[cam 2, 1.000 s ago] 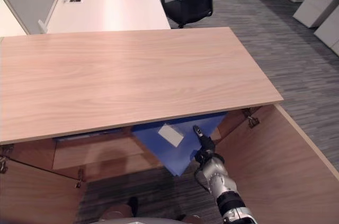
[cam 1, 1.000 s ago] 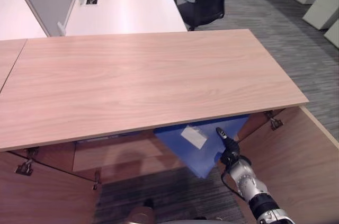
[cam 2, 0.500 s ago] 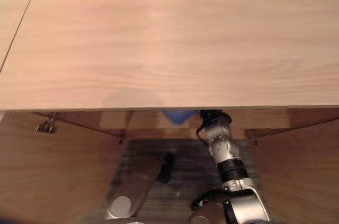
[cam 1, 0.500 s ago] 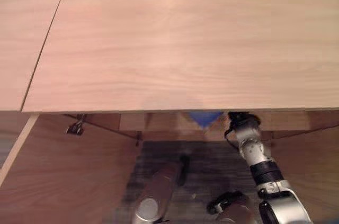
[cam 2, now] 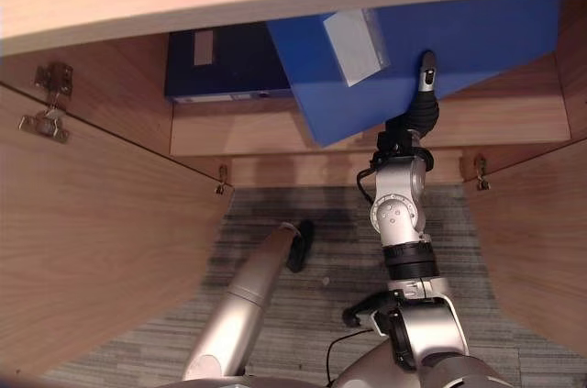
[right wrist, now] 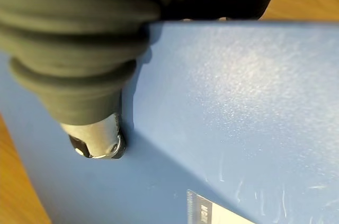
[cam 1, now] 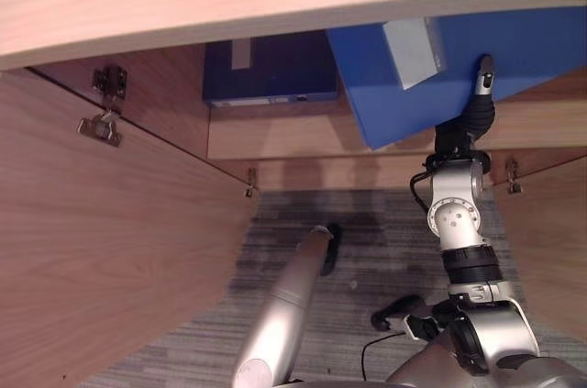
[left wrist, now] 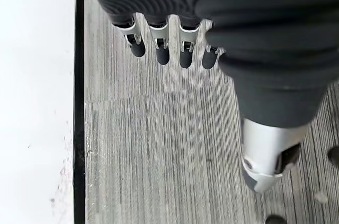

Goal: Put the empty folder in the office cabinet

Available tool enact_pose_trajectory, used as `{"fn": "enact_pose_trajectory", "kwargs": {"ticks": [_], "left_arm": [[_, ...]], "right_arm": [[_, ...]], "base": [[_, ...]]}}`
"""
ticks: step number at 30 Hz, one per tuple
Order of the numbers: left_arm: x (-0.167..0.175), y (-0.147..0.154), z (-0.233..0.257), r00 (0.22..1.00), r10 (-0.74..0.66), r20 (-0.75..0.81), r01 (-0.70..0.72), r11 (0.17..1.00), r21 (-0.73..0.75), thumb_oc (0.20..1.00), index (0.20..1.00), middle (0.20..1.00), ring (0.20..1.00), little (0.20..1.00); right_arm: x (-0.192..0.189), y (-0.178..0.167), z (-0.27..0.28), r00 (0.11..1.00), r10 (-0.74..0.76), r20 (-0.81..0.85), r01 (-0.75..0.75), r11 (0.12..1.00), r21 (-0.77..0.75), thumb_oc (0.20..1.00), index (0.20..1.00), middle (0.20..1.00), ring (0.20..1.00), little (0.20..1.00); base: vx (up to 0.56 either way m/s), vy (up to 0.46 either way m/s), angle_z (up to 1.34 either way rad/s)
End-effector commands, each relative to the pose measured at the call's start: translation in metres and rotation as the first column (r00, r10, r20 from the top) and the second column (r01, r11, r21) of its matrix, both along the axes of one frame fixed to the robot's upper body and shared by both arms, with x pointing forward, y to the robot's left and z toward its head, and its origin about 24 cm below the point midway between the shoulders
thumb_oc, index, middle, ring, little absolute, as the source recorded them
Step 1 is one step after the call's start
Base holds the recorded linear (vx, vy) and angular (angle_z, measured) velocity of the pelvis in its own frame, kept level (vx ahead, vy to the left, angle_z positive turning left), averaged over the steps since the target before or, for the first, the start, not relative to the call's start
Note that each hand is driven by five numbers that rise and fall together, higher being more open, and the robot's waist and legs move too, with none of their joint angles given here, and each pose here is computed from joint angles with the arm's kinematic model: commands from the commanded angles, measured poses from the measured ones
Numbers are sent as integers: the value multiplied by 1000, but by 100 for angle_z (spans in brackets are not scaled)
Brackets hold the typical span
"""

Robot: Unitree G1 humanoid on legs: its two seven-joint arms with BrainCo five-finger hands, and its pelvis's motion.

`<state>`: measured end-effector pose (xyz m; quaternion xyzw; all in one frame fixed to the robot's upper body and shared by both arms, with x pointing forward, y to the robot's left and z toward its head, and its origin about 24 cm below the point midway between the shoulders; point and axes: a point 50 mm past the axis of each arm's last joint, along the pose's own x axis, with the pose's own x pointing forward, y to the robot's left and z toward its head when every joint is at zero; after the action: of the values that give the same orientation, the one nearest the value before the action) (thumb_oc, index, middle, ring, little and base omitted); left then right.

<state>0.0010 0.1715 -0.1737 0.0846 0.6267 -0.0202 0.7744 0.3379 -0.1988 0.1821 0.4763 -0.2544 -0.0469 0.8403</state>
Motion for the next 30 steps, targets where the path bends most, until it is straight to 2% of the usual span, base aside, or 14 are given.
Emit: {"fn": "enact_pose_trajectory", "kwargs": {"ticks": [1,11,12,15,16,17,19,27,29,30], "left_arm": [[-63,14,5,984,22,-176,-16,999,35,1000,1000,1000,1000,1000],[-52,21,9,991,-25,-131,27,999,16,1000,1000,1000,1000,1000],[-52,13,6,988,-30,-153,33,999,17,1000,1000,1000,1000,1000],[-55,16,3,984,-46,-174,59,996,70,1000,1000,1000,1000,1000],[-58,30,4,980,-37,-198,61,991,116,1000,1000,1000,1000,1000],[-56,30,4,980,-40,-195,64,991,116,1000,1000,1000,1000,1000],[-53,51,7,978,-56,-200,91,981,169,1000,1000,1000,1000,1000],[-53,55,7,965,-135,-226,175,970,167,1000,1000,1000,1000,1000],[-54,58,8,958,-156,-240,201,964,174,1000,1000,1000,1000,1000],[-50,62,8,952,-183,-247,232,955,187,1000,1000,1000,1000,1000]], "right_arm": [[-16,-14,46,969,-64,239,55,997,45,200,200,200,200,200],[-1,-32,56,971,-148,190,125,983,131,200,200,200,200,200],[1,-22,66,965,-142,221,111,983,144,200,200,200,200,200],[5,-64,77,945,-284,164,251,947,199,200,200,200,200,200],[3,-86,88,924,-348,158,311,925,218,200,200,200,200,200],[3,-88,89,923,-349,160,311,924,222,200,200,200,200,200],[5,-119,109,904,-410,121,380,900,213,200,200,200,200,200],[4,-171,120,858,-506,-91,514,839,179,200,200,200,200,200],[2,-181,111,837,-522,-162,546,816,191,200,200,200,200,200],[4,-186,100,812,-523,-259,570,807,158,200,200,200,200,200]], "base": [[0,0,0],[2,1,1],[0,0,0],[-3,-71,5],[3,-53,18],[7,-35,30],[11,-28,27],[14,-39,9],[6,-32,19],[12,-38,18]]}}
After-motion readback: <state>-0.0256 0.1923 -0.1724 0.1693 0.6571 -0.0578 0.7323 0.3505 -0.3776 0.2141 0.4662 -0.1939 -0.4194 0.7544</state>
